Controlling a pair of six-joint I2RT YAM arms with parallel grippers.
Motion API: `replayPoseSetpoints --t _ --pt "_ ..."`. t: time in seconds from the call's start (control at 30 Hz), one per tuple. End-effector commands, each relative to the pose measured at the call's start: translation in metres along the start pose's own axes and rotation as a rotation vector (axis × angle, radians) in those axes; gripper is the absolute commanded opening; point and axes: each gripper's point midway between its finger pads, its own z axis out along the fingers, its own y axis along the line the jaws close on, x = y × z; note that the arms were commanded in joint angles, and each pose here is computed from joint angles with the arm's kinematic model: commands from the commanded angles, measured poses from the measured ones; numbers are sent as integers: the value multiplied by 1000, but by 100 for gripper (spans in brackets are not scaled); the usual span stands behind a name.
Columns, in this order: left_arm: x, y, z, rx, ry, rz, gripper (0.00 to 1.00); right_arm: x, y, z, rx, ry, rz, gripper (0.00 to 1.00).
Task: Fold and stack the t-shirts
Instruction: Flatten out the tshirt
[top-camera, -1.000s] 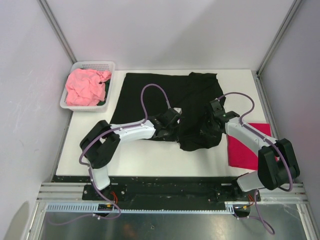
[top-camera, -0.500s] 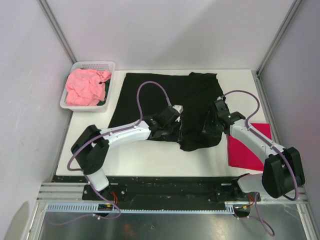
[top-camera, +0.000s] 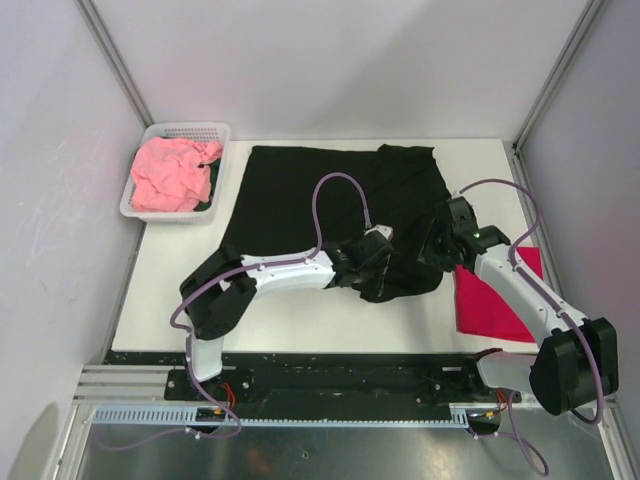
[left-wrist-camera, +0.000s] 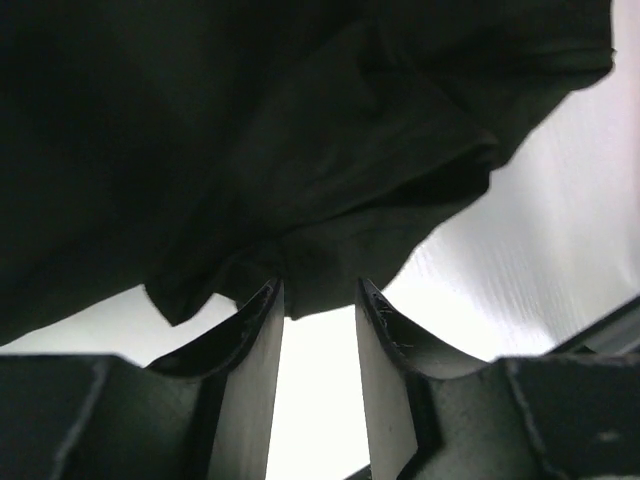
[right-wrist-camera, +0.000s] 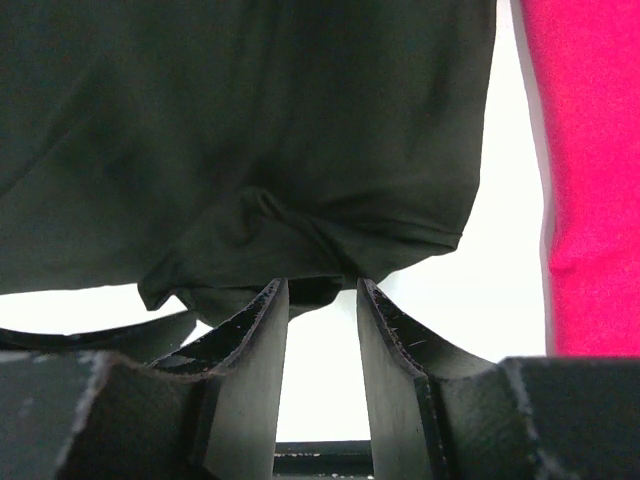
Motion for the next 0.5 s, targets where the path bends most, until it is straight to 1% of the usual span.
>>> replayPoseSetpoints --t 0.0,0.17,0.47 --pt "-32 8 -8 -87 -122 -30 40 -13 4 -18 -24 -47 -8 38" --pt "-29 15 0 -127 -116 -12 40 -12 4 -19 -30 -46 -4 38" --pt "-28 10 12 -117 -95 9 38 -9 4 -19 -40 -41 1 38"
